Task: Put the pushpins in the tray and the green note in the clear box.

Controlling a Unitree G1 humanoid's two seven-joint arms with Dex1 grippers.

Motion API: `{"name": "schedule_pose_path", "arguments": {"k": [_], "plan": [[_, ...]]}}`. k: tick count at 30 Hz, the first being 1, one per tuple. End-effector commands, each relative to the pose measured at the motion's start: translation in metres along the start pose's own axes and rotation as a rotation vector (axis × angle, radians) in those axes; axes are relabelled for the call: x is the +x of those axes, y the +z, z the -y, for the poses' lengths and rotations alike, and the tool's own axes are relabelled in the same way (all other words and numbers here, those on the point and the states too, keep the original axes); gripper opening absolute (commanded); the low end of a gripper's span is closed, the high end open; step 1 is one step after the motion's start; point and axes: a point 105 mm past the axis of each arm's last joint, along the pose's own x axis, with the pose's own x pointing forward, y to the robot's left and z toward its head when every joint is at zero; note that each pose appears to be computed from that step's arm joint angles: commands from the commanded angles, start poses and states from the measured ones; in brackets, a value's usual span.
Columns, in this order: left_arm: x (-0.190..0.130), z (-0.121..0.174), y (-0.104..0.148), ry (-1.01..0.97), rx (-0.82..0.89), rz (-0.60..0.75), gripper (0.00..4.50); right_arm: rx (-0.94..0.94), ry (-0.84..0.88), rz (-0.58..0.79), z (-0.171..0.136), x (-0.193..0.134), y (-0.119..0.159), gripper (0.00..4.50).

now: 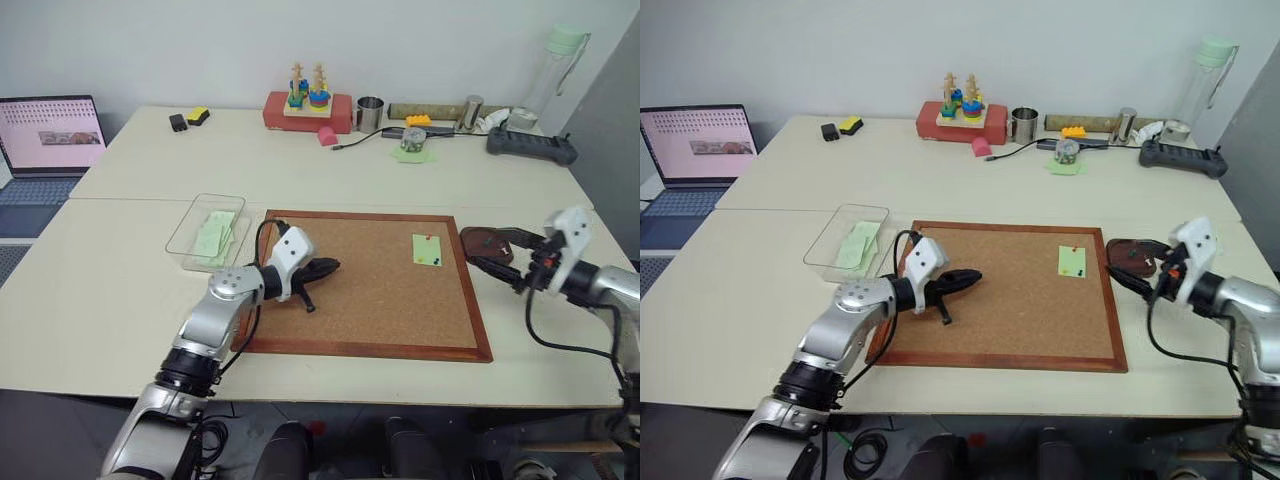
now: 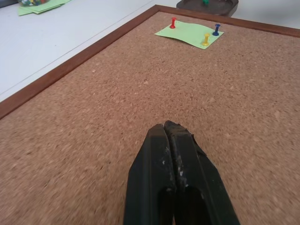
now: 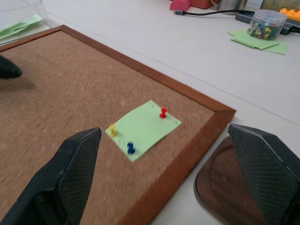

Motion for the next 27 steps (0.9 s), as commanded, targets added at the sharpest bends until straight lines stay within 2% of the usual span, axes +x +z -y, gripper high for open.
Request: {"name": "schedule_pose_path", "arguments": {"k": [1, 10, 18, 20, 27], "plan": [[0.003, -0.003, -0.007, -0.003, 0.014, -0.006, 0.03, -0.048, -0.011, -0.005, 0.004, 0.023, 0.004, 4.50], [0.008, 0.004, -0.023, -0.032, -0.004, -0.040, 0.03, -0.082, -0.025, -0.021, 0.009, 0.072, -0.003, 4.50], [0.006, 0.000, -0.022, -0.015, 0.010, -0.049, 0.03, -0.080, -0.023, -0.041, 0.013, 0.081, -0.015, 4.50], [0.005, -0.001, -0.021, -0.012, 0.011, -0.048, 0.01, -0.074, -0.017, -0.033, 0.013, 0.081, -0.016, 4.32], [0.006, 0.000, -0.020, -0.010, 0.011, -0.047, 0.00, -0.052, 0.002, -0.005, 0.010, 0.083, -0.016, 2.99]]}}
